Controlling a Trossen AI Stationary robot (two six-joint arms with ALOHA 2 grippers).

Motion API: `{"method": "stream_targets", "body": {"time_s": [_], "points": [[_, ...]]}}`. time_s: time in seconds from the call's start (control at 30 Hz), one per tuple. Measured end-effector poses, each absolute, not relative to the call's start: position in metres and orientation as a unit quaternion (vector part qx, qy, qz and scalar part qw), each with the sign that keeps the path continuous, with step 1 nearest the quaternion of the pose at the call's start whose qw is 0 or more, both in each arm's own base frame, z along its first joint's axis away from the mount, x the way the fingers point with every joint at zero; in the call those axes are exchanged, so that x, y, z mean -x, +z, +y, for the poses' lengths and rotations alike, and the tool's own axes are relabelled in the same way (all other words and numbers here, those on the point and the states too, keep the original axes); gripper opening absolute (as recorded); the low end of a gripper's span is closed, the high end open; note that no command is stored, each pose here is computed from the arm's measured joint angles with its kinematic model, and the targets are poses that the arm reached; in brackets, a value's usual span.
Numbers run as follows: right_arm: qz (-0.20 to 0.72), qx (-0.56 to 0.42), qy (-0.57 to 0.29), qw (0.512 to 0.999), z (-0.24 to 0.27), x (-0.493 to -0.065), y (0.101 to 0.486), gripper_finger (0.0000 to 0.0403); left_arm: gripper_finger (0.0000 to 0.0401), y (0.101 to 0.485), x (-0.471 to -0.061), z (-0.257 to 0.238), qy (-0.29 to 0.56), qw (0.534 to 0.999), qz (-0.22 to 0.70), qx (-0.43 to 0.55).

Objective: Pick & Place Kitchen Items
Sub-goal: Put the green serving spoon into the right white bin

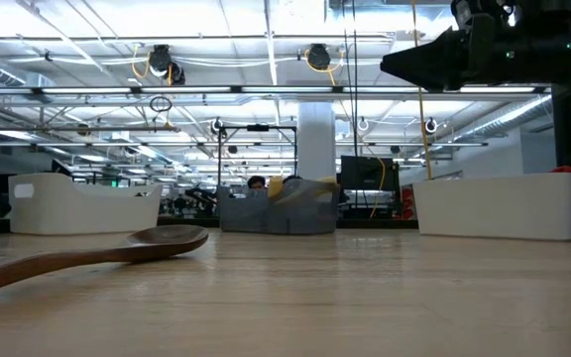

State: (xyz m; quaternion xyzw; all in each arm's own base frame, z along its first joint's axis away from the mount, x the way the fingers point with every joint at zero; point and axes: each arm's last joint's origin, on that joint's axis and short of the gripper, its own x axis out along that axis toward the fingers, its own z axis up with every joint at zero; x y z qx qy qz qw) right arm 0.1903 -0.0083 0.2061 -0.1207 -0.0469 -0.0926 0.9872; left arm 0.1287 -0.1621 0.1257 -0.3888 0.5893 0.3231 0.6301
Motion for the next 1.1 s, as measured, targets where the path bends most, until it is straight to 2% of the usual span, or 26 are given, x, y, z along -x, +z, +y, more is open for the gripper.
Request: {"method": "stream_targets", "body": {"time_s": [0.43,0.7,0.93,1.1], "points": [[-0.046,0.123,-0.093,0.987,-0.0083,-0.1904,0.2060,0.0169,0.0084,0.1256,-0.1280,-0.1603,0.297,0.660,0.599,0.343],[-0.045,0.134,-0.095,0.985,-0.0084,-0.1903,0.2060,0.0169,0.0017,0.1258,-0.1281,-0.1602,0.282,0.668,0.605,0.327],[-0.045,0.132,-0.095,0.986,-0.0084,-0.1903,0.2060,0.0169,0.0038,0.1258,-0.1308,-0.1589,0.277,0.689,0.591,0.316],[-0.047,0.121,-0.094,0.987,-0.0083,-0.1903,0.2060,0.0169,0.0016,0.1259,-0.1333,-0.1570,0.266,0.703,0.588,0.298]]}}
